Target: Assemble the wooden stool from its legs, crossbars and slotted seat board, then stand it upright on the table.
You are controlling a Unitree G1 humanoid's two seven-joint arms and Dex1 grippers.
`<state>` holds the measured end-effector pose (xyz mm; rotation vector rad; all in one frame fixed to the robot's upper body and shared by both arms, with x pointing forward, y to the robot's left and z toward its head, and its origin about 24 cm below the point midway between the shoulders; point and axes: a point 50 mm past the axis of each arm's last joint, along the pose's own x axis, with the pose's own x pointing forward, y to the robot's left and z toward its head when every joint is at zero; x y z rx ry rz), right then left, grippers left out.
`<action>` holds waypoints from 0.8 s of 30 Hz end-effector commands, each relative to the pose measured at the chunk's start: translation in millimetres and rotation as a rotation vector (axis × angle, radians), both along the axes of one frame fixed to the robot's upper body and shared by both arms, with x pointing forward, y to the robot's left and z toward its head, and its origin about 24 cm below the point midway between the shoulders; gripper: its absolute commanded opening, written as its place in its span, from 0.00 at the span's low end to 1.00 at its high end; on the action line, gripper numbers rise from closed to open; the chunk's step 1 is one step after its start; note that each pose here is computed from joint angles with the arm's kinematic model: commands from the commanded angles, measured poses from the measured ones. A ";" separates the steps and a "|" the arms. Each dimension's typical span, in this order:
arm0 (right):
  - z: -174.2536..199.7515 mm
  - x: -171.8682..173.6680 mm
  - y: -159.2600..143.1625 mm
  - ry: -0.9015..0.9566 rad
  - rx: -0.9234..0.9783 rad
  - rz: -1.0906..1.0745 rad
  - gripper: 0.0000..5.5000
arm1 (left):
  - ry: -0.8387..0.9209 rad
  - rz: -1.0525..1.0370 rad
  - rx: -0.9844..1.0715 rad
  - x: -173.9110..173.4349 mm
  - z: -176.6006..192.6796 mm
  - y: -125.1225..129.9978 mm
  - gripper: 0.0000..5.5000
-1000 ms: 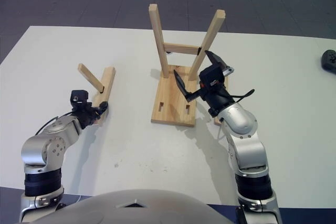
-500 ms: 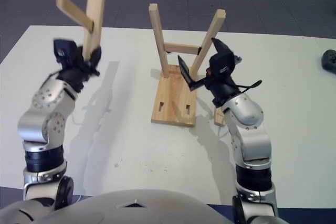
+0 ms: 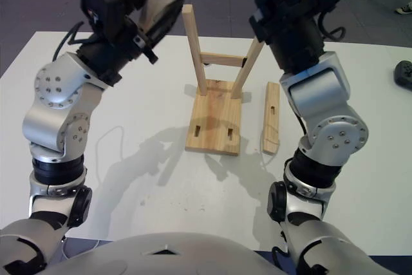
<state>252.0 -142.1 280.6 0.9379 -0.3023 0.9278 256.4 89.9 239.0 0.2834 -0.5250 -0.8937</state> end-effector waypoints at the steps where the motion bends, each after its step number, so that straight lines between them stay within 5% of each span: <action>1: 12.3 -0.6 -8.2 0.041 0.062 0.018 0.81 | 0.005 -0.060 0.076 -6.9 -9.3 -1.1 0.38; 6: 13.9 -9.7 -10.2 0.031 0.067 0.033 0.69 | 0.005 -0.052 0.083 -8.0 -14.0 -3.5 0.38; 17: -11.3 -14.7 -15.6 -0.027 -0.229 -0.082 0.38 | 0.012 -0.051 0.088 -10.1 -17.2 -4.4 0.38; 24: -15.0 -18.2 -14.9 -0.046 -0.203 -0.045 0.19 | 0.020 -0.052 0.094 -9.7 -21.3 -4.9 0.38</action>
